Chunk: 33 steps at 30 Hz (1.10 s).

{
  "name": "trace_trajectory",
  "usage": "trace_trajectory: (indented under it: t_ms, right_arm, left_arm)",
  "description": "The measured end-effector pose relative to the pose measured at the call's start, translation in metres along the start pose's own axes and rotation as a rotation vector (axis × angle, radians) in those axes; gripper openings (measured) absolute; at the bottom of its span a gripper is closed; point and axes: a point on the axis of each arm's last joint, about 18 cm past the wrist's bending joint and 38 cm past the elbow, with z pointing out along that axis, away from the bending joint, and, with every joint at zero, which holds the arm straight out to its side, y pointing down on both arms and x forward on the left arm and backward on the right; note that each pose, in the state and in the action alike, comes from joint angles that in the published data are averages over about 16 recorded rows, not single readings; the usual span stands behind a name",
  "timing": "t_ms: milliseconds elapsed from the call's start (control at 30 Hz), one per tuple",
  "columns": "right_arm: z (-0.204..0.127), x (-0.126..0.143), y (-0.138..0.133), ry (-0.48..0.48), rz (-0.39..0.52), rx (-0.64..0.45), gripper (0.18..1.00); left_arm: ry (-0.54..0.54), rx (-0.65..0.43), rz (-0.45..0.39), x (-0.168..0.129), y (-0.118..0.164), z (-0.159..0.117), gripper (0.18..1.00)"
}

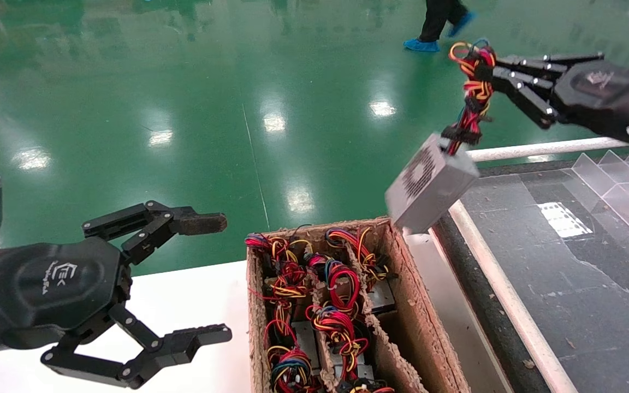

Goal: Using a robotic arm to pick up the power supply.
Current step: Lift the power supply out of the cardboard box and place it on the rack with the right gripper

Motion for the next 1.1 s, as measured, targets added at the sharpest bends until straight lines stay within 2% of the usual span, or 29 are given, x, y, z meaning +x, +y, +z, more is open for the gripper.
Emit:
trace_trajectory:
  t_ms: [300,533,800,1100]
  right_arm:
    - [0.013,0.041,0.000,0.108,-0.056,-0.069,0.238]
    - [0.007,0.061,0.008,0.157,-0.086,-0.121,0.238]
    - [-0.012,0.071,0.020,0.177,-0.098,-0.159,0.238]
    - [-0.023,0.069,0.039,0.173,-0.097,-0.203,0.238]
  left_arm:
    - [0.000,0.000,0.000,0.000,0.000,0.000,1.001]
    - [0.000,0.000,0.000,0.000,0.000,0.000,1.001]
    - [0.000,0.000,0.000,0.000,0.000,0.000,1.001]
    - [0.000,0.000,0.000,0.000,0.000,0.000,1.001]
